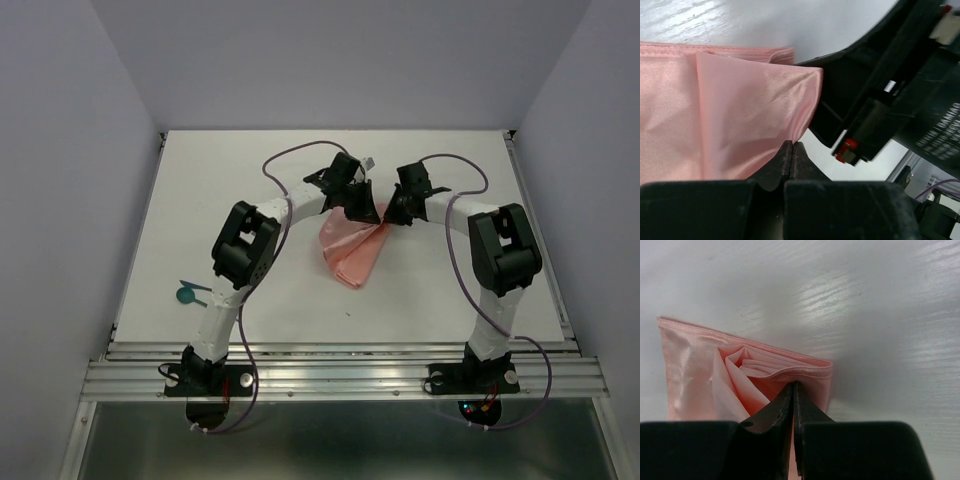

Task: Fold the napkin into a case and place the utensils inside
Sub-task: Fold the 2/3-rectangle-folded napkin at the center of the board.

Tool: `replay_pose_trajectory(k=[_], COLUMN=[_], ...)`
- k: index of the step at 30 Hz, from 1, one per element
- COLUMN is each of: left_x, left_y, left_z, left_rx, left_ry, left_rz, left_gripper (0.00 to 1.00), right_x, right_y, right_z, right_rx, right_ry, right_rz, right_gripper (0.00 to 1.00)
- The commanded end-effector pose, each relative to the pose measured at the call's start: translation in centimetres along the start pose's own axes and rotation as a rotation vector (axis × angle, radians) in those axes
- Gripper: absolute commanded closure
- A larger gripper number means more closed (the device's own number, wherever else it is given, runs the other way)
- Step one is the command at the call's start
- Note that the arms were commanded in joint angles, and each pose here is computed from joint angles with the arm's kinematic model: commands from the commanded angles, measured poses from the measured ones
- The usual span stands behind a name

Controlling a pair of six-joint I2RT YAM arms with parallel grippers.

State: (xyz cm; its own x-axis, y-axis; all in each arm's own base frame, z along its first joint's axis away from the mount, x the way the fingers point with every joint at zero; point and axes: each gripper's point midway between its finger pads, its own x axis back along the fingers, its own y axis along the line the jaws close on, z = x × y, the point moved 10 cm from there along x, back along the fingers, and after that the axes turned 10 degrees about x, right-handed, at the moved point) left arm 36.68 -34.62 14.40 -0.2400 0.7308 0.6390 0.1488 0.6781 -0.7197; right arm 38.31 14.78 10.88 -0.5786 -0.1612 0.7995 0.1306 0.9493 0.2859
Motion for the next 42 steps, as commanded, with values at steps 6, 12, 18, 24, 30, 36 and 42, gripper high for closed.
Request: replay_pose_trajectory(k=[6,12,18,24,30,36,42], left_x=[-1.6,-2.7,-2.9,-2.9,-2.9,-2.8,-2.5], left_y=[0.6,2.0,2.6,2.9,3.0,3.1,2.9], left_z=[0.2,0.6,0.9,1.0,1.2,1.3,1.3], left_rx=[0.009,0.027,0.026,0.021,0.018,0.019,0.014], left_ry=[0.009,0.026,0.035,0.041,0.046,0.046,0.043], left_rz=[-0.002,-0.054,-0.081,-0.088,-0.088,-0.090,-0.089], left_gripper=[1.00,1.00,1.00,1.00,1.00,1.00,1.00], right_x=[0.2,1.5,3.5,5.0,5.3,5.2,5.4], right_y=[-0.9,-0.6,-0.5,-0.8,-0.7,-1.0,-1.3], right_z=[1.7,1.3,0.4,-0.2,-0.1,0.4,0.7], right_rx=[-0.026,-0.035,-0.063,-0.097,-0.097,-0.126,-0.139], right_ry=[0.066,0.040,-0.030,-0.083,-0.079,-0.075,-0.095], right_rz=[0.024,0.011,0.019,0.034,0.018,-0.013,-0.003], right_gripper=[0.91,0.88,0.64,0.46,0.26,0.29,0.49])
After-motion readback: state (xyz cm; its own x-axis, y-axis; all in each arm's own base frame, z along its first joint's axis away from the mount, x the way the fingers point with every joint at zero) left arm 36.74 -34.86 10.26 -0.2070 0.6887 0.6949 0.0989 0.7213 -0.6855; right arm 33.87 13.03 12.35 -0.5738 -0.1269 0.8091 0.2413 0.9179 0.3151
